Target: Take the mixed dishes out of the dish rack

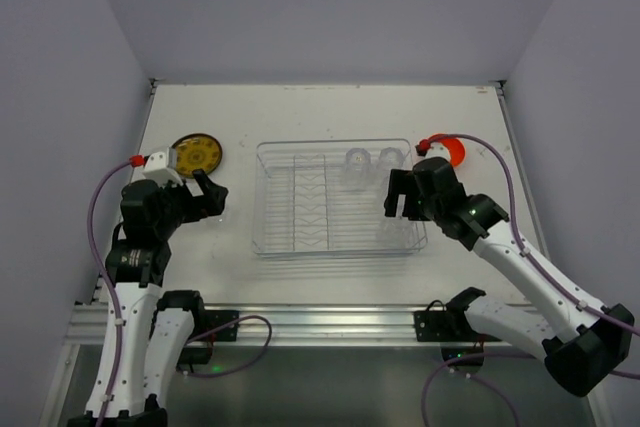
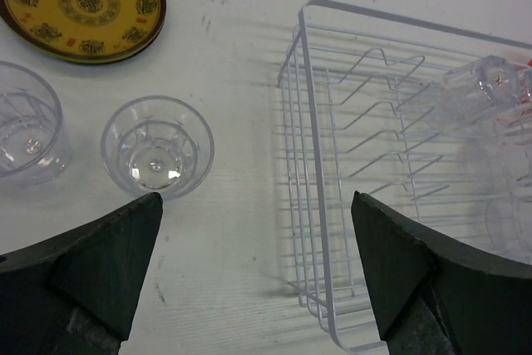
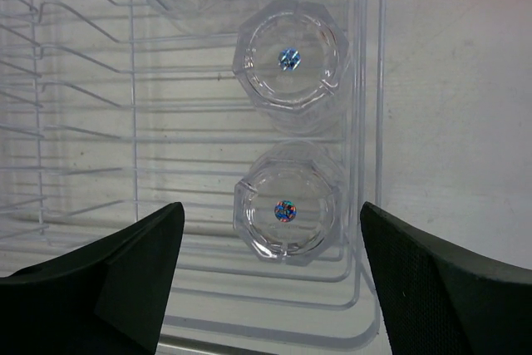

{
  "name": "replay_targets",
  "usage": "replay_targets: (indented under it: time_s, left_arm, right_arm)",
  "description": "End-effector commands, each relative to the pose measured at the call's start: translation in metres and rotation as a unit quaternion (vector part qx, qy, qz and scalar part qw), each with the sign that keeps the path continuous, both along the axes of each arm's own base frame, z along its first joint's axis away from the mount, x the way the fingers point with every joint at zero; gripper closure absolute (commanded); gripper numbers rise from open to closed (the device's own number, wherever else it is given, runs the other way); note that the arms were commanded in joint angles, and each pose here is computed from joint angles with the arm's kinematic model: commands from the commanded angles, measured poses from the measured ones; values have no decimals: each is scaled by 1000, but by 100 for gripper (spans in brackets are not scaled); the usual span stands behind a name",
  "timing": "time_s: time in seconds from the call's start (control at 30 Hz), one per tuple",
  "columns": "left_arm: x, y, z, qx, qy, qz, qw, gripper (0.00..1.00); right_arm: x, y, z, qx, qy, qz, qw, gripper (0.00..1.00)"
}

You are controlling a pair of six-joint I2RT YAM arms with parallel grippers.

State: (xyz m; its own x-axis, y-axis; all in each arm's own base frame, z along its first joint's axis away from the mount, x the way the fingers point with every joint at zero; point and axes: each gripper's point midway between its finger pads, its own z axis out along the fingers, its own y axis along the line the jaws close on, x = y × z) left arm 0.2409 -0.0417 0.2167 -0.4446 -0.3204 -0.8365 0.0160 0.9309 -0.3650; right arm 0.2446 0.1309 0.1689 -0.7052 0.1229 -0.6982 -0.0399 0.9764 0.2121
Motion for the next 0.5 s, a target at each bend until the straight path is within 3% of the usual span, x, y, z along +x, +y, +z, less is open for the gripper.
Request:
replay_targets:
  time_s: [0.0, 0.47]
  left_arm:
    - [-1, -13, 31, 0, -77, -41, 996, 0]
    - [-6, -18, 29, -11, -93, -50, 994, 0]
  right_arm:
    - [-7, 1, 1, -3, 21, -15, 1000, 12]
    - [-3, 3, -24, -96, 64, -42, 992, 8]
